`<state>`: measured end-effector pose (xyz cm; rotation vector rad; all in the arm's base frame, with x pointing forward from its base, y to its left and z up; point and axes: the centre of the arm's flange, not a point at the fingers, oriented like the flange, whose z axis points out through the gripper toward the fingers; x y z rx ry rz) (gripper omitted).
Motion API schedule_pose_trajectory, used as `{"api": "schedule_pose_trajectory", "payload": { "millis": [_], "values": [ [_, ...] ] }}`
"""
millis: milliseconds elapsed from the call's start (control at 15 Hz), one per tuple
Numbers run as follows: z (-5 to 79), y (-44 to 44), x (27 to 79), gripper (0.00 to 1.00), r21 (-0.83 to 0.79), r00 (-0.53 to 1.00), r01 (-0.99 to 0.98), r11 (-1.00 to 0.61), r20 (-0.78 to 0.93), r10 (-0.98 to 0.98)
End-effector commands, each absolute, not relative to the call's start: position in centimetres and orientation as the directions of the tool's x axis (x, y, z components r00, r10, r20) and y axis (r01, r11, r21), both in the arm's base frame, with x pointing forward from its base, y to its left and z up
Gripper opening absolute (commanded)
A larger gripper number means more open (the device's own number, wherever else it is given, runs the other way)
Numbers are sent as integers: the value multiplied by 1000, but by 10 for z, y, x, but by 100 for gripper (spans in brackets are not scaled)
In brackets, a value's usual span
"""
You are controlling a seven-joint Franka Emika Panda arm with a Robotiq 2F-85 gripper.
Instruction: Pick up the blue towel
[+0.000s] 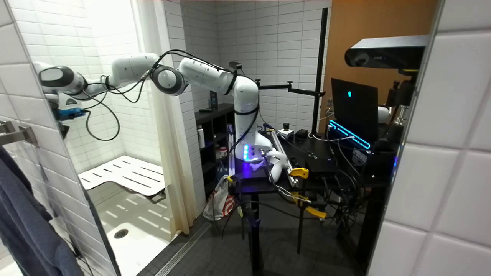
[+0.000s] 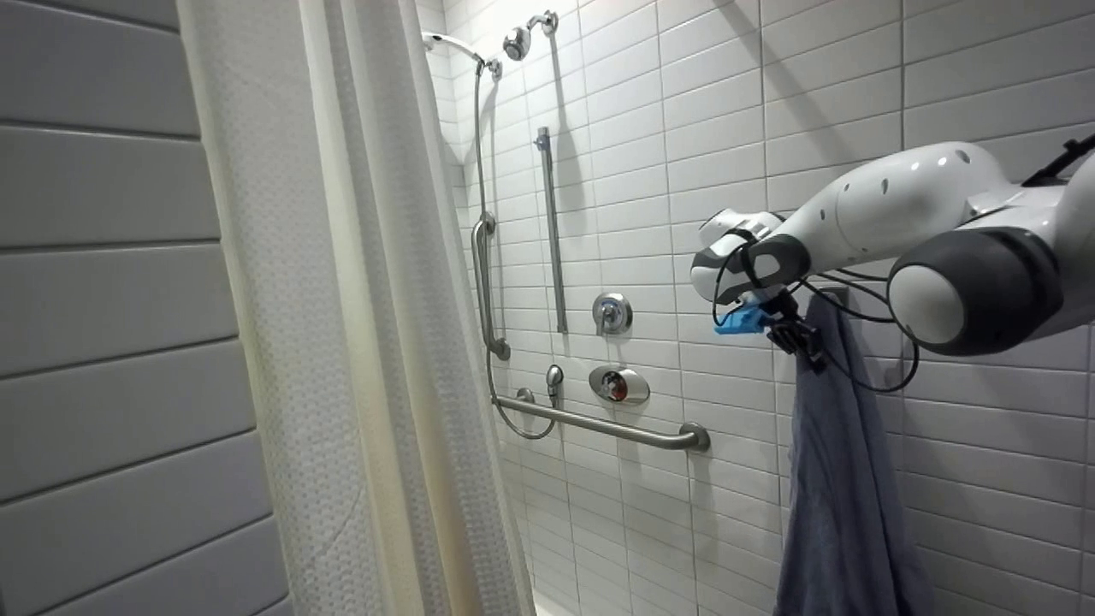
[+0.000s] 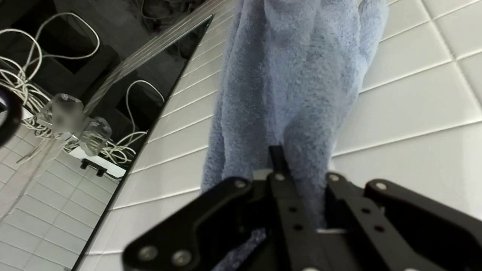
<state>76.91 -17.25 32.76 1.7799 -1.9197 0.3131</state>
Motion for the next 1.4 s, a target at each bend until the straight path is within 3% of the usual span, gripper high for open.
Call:
{"api": "schedule_pose_trajectory", "payload": {
  "millis": [0,600,1000,1333],
  "values": [
    [334,-150,797,0,178,34,-982,64,500,-865],
    [349,-139,798,1,190,89,-982,2,466,-880],
    [426,-103,731,1,162,339,-941,-297,414,-845],
    [518,-82,714,1,117,498,-858,-501,431,-753]
  ]
}}
